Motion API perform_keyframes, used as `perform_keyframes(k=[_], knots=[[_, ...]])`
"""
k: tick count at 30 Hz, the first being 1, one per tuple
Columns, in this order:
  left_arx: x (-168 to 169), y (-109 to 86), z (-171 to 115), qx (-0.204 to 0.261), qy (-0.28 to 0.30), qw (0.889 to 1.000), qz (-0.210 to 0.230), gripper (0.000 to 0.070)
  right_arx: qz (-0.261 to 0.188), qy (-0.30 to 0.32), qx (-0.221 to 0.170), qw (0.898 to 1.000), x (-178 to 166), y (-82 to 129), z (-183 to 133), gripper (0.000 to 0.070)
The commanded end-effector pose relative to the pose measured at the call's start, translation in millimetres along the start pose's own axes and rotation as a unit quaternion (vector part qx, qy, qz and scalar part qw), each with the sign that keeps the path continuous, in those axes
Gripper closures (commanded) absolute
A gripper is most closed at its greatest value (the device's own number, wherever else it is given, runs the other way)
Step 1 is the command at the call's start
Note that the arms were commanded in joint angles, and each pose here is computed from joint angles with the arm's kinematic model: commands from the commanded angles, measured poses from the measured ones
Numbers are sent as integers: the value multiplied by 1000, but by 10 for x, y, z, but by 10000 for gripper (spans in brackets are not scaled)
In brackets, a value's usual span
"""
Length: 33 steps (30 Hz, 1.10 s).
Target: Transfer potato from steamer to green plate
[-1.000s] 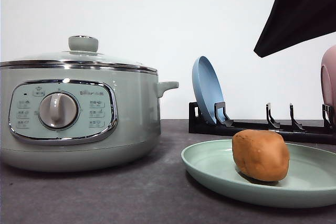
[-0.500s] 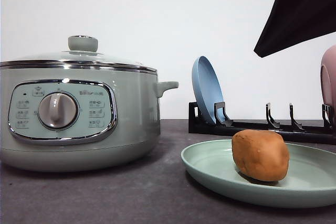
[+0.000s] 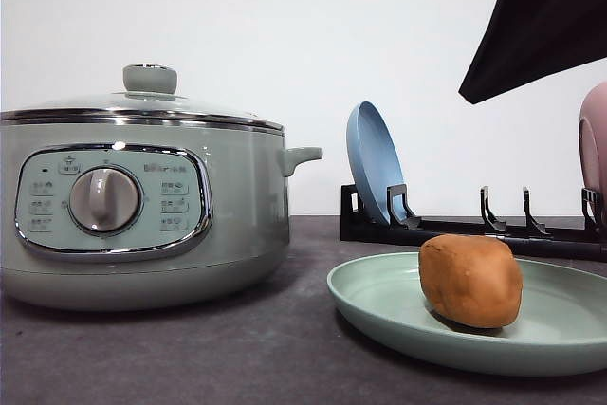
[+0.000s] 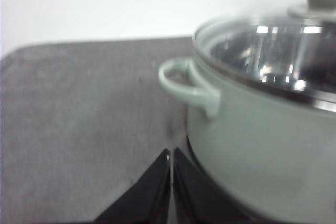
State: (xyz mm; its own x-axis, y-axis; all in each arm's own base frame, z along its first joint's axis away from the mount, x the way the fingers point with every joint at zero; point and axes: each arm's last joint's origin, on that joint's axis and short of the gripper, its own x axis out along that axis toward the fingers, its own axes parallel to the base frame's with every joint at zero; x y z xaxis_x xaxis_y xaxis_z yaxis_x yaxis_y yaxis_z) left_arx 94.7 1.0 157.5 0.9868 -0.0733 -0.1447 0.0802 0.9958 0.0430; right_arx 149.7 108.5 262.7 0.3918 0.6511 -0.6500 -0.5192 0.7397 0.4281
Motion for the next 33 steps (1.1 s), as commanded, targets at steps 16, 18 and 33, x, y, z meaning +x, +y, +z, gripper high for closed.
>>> perform_keyframes(k=[16, 18, 33], knots=[[19, 0, -75, -1, 14, 1000, 1, 700, 4, -6, -10, 1000, -11, 28, 43, 700], [19, 0, -75, -1, 14, 1000, 1, 700, 4, -6, -10, 1000, -11, 28, 42, 700], [19, 0, -75, -1, 14, 1000, 1, 700, 4, -6, -10, 1000, -12, 28, 42, 700]])
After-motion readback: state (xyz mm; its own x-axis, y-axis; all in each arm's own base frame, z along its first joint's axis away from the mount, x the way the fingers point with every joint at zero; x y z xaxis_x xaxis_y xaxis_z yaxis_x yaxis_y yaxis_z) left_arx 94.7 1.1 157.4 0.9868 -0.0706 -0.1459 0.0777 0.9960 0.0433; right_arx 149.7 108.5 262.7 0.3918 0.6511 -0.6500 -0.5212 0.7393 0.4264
